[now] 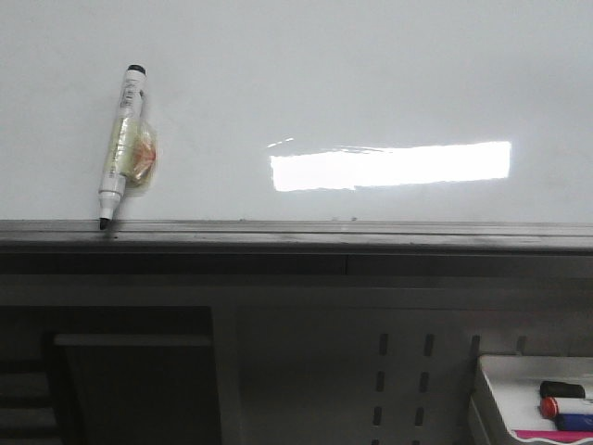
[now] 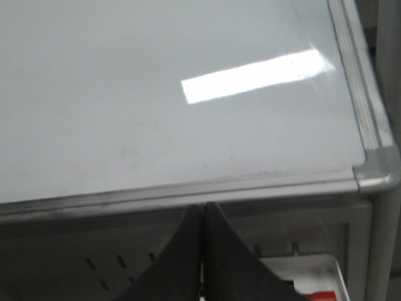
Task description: Write number 4 on whiteboard
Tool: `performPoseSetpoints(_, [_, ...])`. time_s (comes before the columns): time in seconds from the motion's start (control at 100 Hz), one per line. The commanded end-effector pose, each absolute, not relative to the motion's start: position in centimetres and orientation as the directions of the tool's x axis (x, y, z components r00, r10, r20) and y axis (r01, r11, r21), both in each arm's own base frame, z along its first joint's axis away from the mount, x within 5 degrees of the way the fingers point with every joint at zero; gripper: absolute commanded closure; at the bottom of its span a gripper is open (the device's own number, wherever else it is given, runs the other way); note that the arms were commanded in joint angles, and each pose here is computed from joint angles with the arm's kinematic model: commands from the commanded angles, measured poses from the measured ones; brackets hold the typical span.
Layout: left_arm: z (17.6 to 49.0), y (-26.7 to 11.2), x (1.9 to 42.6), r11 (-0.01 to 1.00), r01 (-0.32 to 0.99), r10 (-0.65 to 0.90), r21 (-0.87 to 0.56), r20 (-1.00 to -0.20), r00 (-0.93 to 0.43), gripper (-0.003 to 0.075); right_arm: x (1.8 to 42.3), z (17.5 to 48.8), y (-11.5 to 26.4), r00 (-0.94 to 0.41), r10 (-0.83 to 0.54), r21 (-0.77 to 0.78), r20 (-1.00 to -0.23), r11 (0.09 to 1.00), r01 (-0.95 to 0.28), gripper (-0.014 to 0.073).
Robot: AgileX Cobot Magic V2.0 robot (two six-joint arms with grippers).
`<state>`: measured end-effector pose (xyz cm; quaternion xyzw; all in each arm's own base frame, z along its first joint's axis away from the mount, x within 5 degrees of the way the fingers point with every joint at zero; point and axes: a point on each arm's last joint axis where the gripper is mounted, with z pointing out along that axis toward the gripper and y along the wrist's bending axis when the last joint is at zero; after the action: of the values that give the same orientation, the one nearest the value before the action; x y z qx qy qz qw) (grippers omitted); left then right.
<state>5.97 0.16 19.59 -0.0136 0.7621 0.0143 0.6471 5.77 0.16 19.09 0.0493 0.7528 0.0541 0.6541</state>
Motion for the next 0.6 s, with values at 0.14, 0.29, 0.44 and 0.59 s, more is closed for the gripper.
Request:
performPoseSetpoints(0.14, [25.9, 0.3, 8.1, 0.999, -0.045, -0.036, -0.03, -0.991, -0.125, 0.0741, 7.2, 23.0, 0.1, -0.123, 0.191, 0.19, -0.974, 0.982, 0.013, 0.0659])
performPoseSetpoints(0.29, [27.2, 0.6, 9.8, 0.997, -0.064, -0.055, -0.05, -0.996, -0.076, 0.0741, 8.3, 24.5, 0.0, -0.083, 0.203, 0.202, -0.976, 0.979, 0.018, 0.0659])
performPoseSetpoints(0.44, [26.6, 0.7, 11.1, 0.996, -0.073, -0.06, -0.051, -0.991, -0.124, 0.0681, 8.4, 24.7, 0.0, -0.071, 0.203, 0.202, -0.977, 0.979, 0.019, 0.0659])
performPoseSetpoints(0.59, [26.7, 1.0, 12.6, 0.992, -0.095, -0.085, -0.077, -0.993, -0.078, 0.0425, 8.4, 24.7, 0.0, -0.066, 0.203, 0.202, -0.977, 0.979, 0.018, 0.0659])
